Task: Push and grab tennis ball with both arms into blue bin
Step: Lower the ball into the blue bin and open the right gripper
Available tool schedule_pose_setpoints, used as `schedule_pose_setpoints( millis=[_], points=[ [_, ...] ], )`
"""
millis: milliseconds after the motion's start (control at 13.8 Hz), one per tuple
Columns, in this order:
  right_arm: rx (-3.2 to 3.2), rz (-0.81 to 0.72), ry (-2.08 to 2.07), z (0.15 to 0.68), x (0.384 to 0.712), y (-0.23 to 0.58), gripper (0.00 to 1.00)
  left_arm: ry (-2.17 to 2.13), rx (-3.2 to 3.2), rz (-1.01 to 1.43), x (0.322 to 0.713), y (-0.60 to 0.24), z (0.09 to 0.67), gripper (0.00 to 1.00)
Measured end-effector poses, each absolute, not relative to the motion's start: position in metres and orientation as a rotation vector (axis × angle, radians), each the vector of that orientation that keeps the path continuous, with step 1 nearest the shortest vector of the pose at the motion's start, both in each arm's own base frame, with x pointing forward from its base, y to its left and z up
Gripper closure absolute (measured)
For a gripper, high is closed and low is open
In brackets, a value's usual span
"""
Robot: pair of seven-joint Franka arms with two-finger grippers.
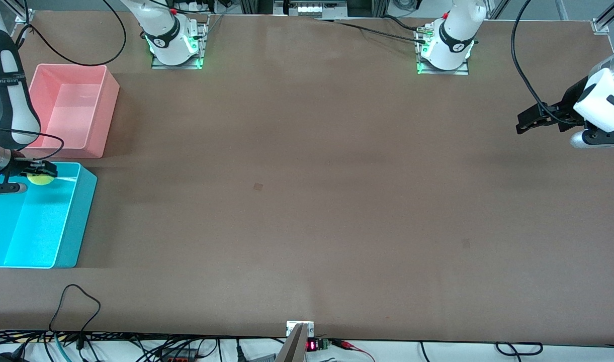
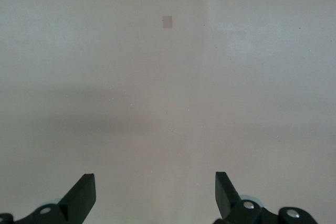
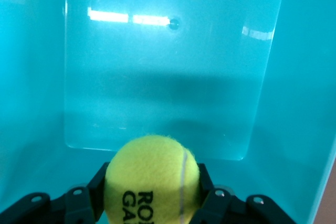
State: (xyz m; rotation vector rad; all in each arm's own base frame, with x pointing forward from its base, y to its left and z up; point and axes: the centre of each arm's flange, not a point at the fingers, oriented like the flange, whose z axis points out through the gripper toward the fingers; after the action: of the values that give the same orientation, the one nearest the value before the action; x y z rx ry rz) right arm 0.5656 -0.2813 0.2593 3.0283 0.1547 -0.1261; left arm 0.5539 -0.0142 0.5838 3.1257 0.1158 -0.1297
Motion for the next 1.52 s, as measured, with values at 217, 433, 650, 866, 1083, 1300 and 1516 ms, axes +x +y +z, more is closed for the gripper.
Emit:
schedule_pose_setpoints(
  millis=[217,433,650,866,1083,1300,1516],
  points=[
    [3.035,-0.139,0.148,0.239,0.563,-0.289,0.33,0.119,3.125,-0.131,0.554,-0.013,0.584,0.0],
    [3.043,-0.148,0.144,0.229,0.562,-0.291,0.33,0.119,3.125,-0.132,0.554,-0.013,0.584,0.0],
    [3.045,-0.142,0.144,0.226,0.563,-0.291,0.33,0.119,3.125,-0.132,0.554,-0.013,0.584,0.0],
    [3.04,-0.124,0.147,0.223,0.565,-0.292,0.33,0.12,3.125,-0.132,0.554,-0.013,0.584,0.0],
    [3.038,-0.118,0.149,0.219,0.565,-0.292,0.33,0.122,3.125,-0.132,0.554,-0.012,0.584,0.0],
    [3.034,-0.104,0.15,0.218,0.566,-0.292,0.3,0.122,3.125,-0.132,0.554,-0.012,0.584,0.0],
    [3.03,-0.086,0.15,0.219,0.568,-0.293,0.01,0.122,3.125,-0.132,0.554,-0.012,0.584,0.0]
  ],
)
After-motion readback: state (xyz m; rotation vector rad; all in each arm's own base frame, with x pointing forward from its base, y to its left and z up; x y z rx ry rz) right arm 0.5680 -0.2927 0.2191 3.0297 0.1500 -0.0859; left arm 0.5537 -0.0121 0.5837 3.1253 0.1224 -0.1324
